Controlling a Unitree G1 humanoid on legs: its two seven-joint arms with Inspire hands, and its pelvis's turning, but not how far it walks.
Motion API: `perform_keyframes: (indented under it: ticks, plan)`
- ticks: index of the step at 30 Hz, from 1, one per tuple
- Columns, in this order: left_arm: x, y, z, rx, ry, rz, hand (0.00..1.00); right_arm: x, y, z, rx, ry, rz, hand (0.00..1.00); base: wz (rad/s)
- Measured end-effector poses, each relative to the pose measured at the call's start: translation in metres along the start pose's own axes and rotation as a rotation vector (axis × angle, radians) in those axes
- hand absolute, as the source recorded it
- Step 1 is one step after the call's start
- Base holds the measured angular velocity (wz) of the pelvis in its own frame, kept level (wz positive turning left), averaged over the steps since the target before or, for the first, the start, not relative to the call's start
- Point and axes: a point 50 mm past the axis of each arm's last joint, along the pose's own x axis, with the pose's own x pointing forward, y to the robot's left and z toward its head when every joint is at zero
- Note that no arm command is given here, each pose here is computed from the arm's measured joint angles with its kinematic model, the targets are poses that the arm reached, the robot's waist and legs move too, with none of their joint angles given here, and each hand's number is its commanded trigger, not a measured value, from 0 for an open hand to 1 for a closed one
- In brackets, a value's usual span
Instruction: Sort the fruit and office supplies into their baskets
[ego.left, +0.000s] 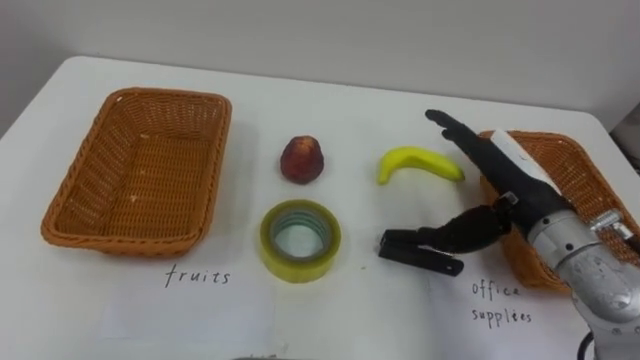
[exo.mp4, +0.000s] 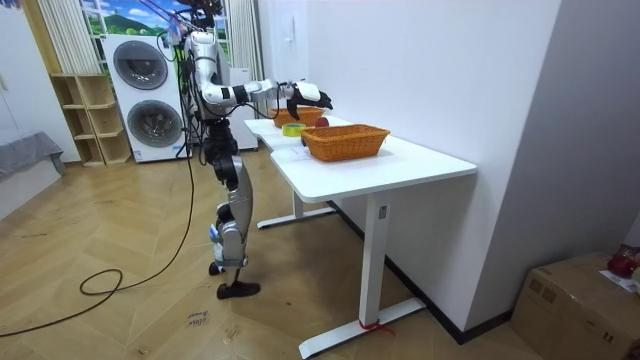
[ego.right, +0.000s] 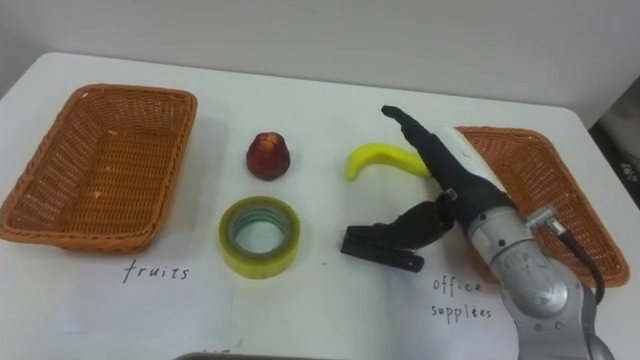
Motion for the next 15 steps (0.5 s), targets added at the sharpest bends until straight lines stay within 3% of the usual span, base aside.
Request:
perform_keyframes:
  ticks: [15]
  plan:
    - [0.000, 0.001, 0.004, -0.002, -0.009, 0.002, 0.00, 0.002, 0.012, -0.014, 0.025, 0.060, 0.076, 0.00, 0.00]
